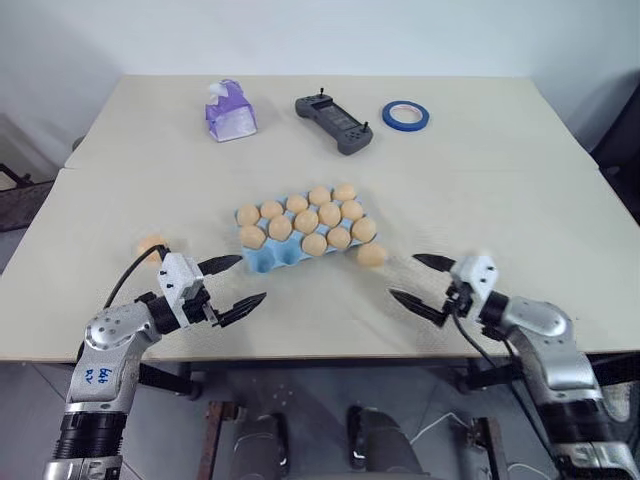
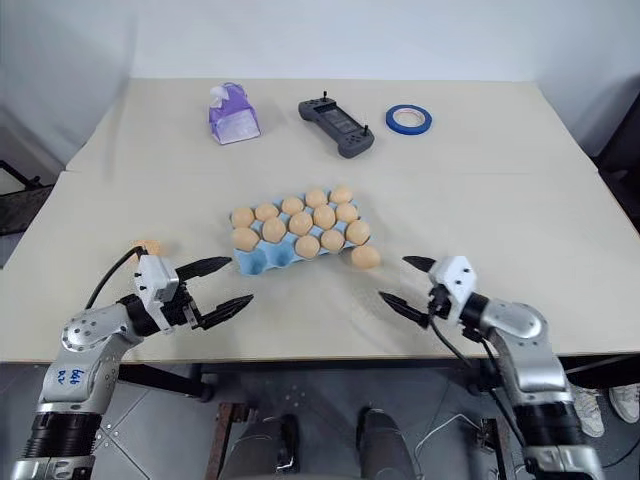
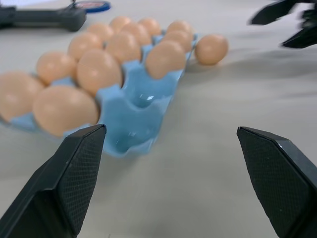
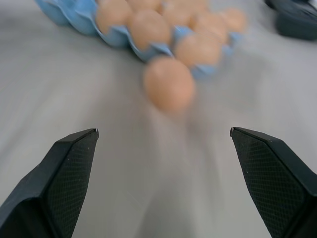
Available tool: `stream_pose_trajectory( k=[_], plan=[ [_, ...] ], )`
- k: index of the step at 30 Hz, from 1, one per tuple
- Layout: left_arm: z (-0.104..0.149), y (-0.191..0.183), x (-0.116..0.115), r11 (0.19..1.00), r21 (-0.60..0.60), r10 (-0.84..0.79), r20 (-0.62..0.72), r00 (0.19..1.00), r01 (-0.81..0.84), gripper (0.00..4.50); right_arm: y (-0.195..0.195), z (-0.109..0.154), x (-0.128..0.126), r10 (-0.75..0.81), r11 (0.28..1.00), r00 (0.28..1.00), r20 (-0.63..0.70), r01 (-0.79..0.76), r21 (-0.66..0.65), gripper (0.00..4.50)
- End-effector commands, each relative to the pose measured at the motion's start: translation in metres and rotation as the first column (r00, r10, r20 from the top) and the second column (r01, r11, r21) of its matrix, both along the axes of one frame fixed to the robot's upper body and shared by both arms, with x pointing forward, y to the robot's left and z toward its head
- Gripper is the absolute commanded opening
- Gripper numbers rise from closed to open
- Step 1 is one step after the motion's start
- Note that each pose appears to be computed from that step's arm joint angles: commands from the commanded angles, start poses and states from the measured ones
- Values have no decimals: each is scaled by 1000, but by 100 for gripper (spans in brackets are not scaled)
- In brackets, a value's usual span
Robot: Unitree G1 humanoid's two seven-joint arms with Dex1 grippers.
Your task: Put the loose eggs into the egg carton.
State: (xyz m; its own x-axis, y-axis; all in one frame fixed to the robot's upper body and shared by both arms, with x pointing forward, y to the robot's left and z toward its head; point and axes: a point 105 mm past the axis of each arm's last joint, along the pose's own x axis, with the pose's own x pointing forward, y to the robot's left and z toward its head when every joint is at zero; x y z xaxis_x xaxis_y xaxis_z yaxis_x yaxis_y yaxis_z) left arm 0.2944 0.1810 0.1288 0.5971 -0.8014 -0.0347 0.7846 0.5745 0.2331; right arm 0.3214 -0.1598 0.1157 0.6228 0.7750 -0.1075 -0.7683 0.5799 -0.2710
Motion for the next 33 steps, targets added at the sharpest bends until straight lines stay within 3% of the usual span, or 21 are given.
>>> stream_pose_trajectory(
  k=[1,8,9,11,18,24,33],
  plan=[
    [12,0,2,1000,3,8,80,997,-8,450,1,0,23,-65,998,997,-32,64,-14,447],
    [13,-3,-3,1000,-11,13,90,996,-12,450,29,-7,47,-7,999,999,-52,5,-43,447],
    [13,-3,-4,1000,-14,16,89,996,-15,450,34,-6,47,5,1000,999,-50,-7,-30,430],
    [12,-2,-5,1000,-17,24,88,996,-23,450,40,-3,47,27,1000,999,-44,-27,-7,389],
    [13,6,-7,996,-45,84,86,993,-81,450,55,0,32,130,991,991,-39,-130,4,158],
    [18,46,-1,930,-172,338,61,939,-324,450,93,25,7,289,956,957,-5,-289,48,158],
    [0,60,-19,897,-167,415,-2,910,-410,450,161,55,33,258,964,965,48,-260,48,158]
  ],
)
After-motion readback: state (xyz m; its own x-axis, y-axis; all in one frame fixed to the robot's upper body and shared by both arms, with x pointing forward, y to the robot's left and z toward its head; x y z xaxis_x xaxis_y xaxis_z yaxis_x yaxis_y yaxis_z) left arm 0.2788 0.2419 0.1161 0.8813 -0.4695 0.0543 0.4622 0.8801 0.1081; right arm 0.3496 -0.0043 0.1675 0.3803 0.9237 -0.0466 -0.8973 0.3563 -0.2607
